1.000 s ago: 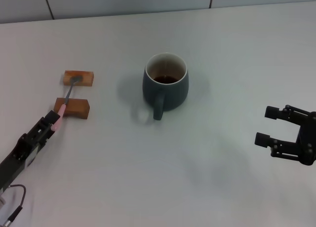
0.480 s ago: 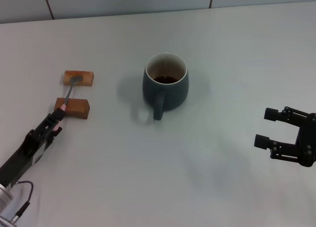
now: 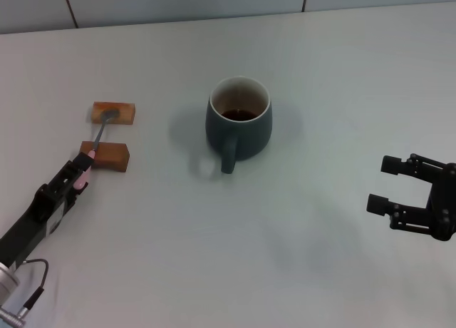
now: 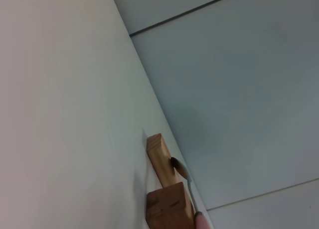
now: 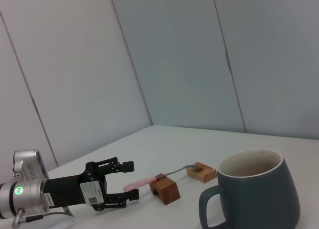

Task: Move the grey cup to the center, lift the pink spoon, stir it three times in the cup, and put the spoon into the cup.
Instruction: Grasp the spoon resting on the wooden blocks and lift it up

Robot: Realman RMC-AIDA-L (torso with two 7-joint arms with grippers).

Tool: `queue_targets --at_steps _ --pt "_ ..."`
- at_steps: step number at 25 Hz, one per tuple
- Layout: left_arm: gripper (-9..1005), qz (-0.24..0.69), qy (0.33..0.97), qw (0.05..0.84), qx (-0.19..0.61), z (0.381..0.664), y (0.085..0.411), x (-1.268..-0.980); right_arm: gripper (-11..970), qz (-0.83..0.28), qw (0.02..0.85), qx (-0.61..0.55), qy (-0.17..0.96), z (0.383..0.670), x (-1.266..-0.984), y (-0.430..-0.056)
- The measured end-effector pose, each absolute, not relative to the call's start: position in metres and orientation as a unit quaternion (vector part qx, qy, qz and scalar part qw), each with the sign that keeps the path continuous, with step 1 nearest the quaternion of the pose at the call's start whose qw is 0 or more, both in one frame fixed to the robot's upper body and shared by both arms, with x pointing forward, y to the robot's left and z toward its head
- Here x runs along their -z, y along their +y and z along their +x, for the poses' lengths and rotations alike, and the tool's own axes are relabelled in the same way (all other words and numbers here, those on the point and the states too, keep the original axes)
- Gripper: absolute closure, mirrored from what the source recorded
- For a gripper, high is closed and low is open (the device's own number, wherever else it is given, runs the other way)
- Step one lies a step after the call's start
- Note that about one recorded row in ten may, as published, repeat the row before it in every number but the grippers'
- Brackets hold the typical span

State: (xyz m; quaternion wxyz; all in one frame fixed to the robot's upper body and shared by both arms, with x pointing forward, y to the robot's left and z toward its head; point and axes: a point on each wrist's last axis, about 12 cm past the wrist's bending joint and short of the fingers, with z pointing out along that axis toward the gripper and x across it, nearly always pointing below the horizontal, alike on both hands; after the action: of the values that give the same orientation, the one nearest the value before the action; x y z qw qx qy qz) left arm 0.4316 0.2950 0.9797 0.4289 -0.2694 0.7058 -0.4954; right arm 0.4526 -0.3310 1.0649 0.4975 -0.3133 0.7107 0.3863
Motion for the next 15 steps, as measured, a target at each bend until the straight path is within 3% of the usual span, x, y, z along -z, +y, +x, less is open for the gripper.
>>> queue_targets --at_steps 12,15 --pt "296 -0.268 0.708 0.424 0.497 0.4342 0.2918 -0.9795 133 -0.315 0.494 -0.386 0.713 0.452 -1.0641 -0.331" --pt "352 -0.271 0.708 0.424 0.495 0.4345 0.2925 -0.979 133 -0.316 0.493 -0.386 0.713 0.452 -1.0639 -0.3309"
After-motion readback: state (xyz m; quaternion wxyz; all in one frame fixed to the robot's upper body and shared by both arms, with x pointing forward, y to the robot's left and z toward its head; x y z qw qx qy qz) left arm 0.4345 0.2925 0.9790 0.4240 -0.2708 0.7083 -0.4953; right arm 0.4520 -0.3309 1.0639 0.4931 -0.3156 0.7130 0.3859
